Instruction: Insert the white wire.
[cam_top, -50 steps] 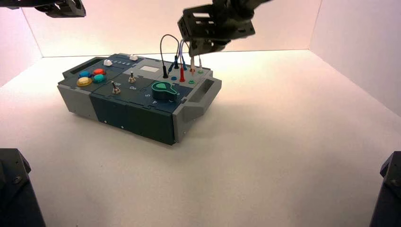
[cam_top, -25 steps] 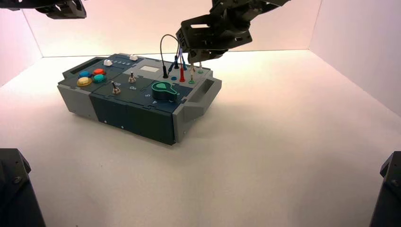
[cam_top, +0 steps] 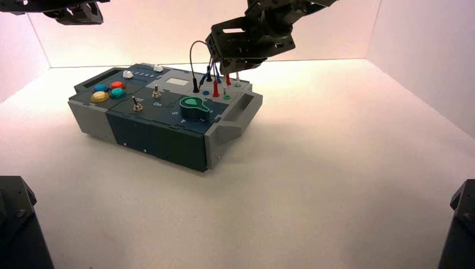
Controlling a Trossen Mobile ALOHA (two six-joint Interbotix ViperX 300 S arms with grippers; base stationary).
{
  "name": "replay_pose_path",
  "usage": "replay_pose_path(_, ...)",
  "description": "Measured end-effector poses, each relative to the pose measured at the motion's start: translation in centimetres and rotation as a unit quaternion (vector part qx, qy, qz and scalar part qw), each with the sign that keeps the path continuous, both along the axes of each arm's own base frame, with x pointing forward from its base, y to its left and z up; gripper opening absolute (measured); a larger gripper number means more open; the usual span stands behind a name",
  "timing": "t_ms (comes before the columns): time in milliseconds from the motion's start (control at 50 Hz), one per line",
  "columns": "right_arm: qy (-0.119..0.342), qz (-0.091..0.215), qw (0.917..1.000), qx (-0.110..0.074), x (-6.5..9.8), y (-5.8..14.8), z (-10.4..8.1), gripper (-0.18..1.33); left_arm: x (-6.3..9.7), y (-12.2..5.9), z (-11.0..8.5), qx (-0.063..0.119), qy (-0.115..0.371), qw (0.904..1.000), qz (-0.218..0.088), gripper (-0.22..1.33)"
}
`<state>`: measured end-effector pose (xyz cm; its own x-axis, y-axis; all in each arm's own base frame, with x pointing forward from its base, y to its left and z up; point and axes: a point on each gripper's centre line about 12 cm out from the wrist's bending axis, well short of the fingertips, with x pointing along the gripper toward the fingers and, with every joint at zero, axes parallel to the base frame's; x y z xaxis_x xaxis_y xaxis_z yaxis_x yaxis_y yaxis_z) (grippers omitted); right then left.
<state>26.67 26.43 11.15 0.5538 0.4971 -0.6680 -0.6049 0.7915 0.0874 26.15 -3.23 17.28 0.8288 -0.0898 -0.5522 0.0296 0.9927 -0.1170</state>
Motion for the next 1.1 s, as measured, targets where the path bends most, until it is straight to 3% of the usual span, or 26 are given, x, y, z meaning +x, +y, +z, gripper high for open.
replay_pose_path(280, -0.007, 0.011, 0.9999, -0.009, 0.04, 0.05, -0.42, -0.08, 0.00, 0.04, 0.00, 0.000, 0.000, 1.0000, 0.001, -0.16)
replay_pose_path(660, -0.026, 0.009, 0.9996, 0.000, 0.35, 0.17, -0.06, -0.07, -0.03, 0.04, -0.09, 0.000, 0.002, 1.0000, 0.001, -0.16)
replay_pose_path(1100, -0.024, 0.005, 0.9997, -0.005, 0.14, -0.43, -0.49, -0.08, 0.02, 0.08, -0.04, 0.001, 0.001, 1.0000, 0.001, -0.16)
